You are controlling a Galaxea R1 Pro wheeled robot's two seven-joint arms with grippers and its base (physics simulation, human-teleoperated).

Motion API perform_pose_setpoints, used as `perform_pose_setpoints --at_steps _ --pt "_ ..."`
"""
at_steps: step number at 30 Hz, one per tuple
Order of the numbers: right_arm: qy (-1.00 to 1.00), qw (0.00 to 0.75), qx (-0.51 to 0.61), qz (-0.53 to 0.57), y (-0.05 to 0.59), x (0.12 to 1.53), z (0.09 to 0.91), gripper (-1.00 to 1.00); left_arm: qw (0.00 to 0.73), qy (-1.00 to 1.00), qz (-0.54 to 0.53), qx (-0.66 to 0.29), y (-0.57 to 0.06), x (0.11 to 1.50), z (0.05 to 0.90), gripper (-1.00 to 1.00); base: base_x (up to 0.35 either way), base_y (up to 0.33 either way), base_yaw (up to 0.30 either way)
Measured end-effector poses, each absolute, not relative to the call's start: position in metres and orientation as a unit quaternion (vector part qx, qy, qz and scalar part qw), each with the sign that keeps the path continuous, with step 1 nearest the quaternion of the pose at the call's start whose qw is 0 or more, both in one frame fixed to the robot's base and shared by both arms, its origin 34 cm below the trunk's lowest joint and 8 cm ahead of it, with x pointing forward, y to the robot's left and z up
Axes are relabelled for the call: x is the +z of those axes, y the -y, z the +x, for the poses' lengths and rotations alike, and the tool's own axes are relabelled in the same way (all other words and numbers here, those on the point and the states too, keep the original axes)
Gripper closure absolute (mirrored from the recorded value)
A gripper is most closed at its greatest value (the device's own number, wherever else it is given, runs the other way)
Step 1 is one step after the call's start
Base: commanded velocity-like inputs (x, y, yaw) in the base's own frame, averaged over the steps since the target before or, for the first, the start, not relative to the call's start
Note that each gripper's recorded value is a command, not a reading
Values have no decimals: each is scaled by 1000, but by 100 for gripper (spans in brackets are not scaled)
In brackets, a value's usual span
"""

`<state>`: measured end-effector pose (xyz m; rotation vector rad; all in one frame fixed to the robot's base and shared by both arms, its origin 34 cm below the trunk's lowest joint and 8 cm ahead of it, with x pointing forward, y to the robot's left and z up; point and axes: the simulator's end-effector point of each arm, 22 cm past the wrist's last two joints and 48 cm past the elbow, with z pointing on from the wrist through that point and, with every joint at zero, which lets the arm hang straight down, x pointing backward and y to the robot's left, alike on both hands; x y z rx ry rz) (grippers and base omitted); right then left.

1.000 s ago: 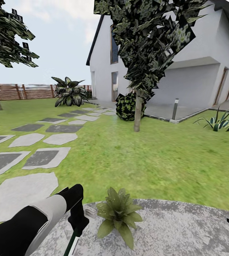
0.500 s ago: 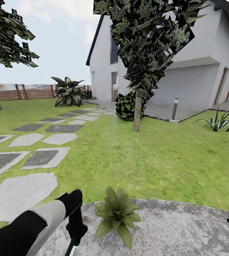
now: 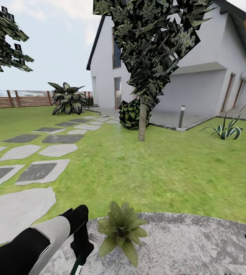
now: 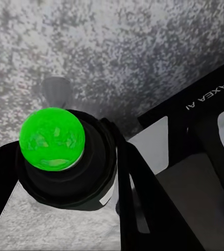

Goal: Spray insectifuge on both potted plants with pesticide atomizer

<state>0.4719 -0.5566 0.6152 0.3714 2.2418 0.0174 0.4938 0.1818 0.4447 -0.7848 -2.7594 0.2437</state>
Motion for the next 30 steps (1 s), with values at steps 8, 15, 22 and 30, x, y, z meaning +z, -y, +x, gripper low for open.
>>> perform_pose_setpoints --at_steps 8,15,22,30 --pt "-895 421 6 148 556 615 472 -100 95 951 -282 86 -172 457 518 100 0 0 -200" --pt "-895 420 7 147 555 615 473 -100 66 950 -294 83 -166 468 538 100 0 0 -9" --pt "-896 420 8 148 554 613 473 -100 68 954 -282 74 -187 467 539 100 0 0 0" --pt "-896 420 8 148 554 613 473 -100 67 952 -289 69 -185 466 540 100 0 0 0"
